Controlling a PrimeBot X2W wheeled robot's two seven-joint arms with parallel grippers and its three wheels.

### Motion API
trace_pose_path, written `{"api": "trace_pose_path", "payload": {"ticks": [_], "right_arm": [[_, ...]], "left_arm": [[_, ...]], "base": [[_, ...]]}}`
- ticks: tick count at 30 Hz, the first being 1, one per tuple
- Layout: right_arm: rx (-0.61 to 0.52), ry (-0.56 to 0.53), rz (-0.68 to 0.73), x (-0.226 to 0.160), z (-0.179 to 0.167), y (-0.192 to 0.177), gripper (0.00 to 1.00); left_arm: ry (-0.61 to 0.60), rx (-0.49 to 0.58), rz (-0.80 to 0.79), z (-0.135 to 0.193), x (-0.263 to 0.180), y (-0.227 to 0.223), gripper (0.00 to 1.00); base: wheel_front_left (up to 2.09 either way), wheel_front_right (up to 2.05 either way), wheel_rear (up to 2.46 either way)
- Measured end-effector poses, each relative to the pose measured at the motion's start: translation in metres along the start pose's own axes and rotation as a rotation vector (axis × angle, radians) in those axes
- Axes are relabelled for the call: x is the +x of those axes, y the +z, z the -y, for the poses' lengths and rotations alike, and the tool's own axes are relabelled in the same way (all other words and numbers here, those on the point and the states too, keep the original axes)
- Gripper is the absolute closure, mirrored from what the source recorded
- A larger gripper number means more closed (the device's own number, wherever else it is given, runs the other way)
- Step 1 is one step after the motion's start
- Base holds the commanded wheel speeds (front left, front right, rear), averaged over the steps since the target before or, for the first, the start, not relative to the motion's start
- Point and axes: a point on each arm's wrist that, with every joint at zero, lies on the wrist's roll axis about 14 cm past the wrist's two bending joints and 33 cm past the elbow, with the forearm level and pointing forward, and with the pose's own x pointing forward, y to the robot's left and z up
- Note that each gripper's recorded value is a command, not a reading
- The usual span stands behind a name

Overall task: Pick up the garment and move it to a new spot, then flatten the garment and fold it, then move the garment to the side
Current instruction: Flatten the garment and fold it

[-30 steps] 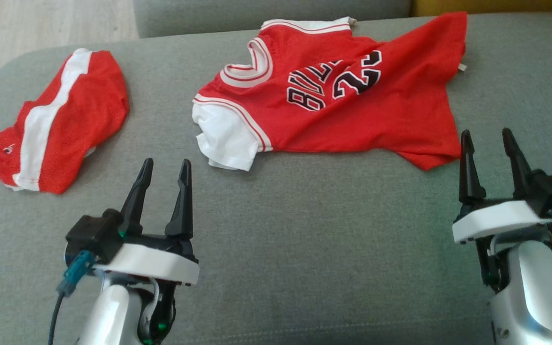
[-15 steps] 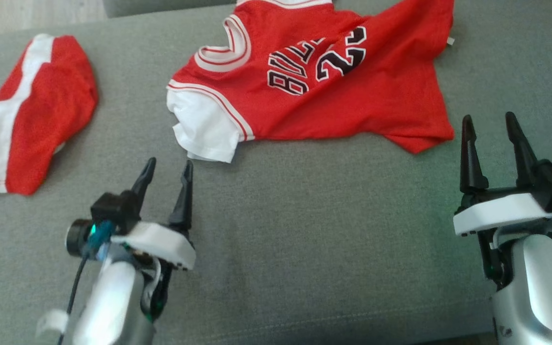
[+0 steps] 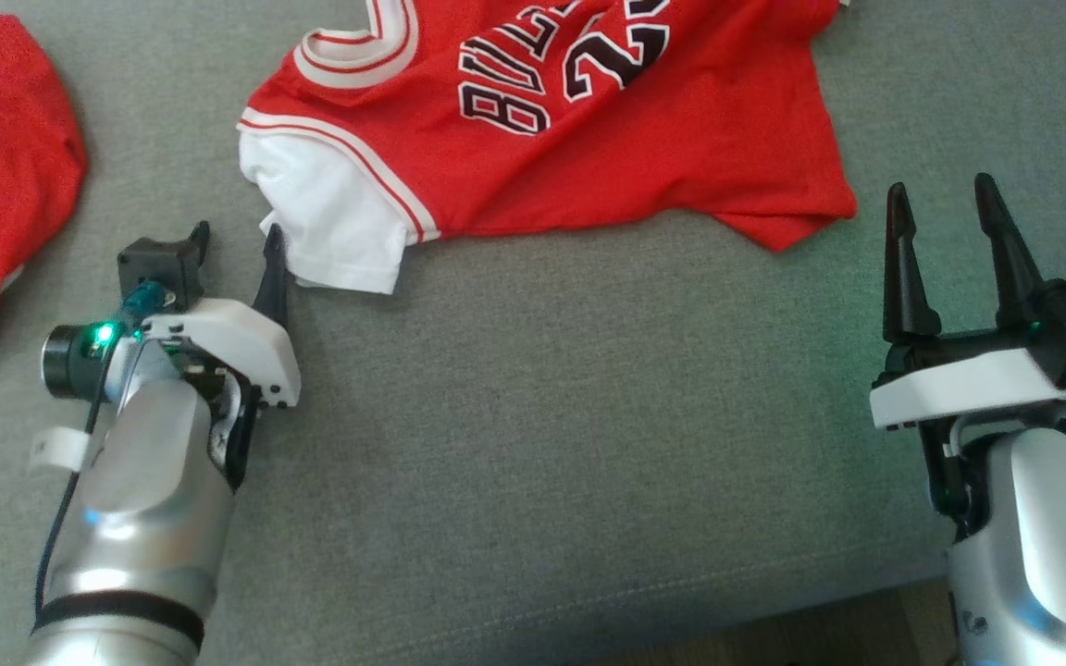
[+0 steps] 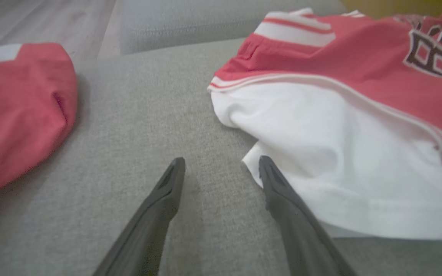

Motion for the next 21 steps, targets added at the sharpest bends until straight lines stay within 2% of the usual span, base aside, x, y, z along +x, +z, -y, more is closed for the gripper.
{"api": "trace_pose_path", "payload": {"ticks": [8, 17, 18, 19, 20, 21], "right_arm": [[-0.007, -0.02, -0.015, 0.0, 0.007, -0.004, 0.0], [-0.01, -0.031, 0.003, 0.001, 0.012, 0.003, 0.0], [-0.01, -0.032, 0.003, 0.001, 0.012, 0.003, 0.0], [-0.01, -0.032, 0.003, 0.001, 0.012, 0.003, 0.0], [-0.01, -0.032, 0.002, 0.001, 0.012, 0.003, 0.0], [-0.01, -0.032, 0.001, 0.0, 0.012, 0.003, 0.0]], "left_arm": [[-0.042, 0.01, -0.035, 0.007, 0.017, -0.002, 0.0], [-0.094, 0.025, -0.051, 0.022, 0.016, -0.006, 0.0], [-0.096, 0.026, -0.054, 0.022, 0.017, -0.006, 0.3], [-0.104, 0.025, -0.056, 0.024, 0.018, -0.006, 0.73], [-0.108, 0.026, -0.06, 0.026, 0.018, -0.006, 1.0], [-0.11, 0.025, -0.066, 0.027, 0.018, -0.008, 1.0]], "base": [[0.0, 0.0, 0.0], [0.0, 0.0, 0.0], [0.0, 0.0, 0.0], [0.0, 0.0, 0.0], [0.0, 0.0, 0.0], [0.0, 0.0, 0.0]]}}
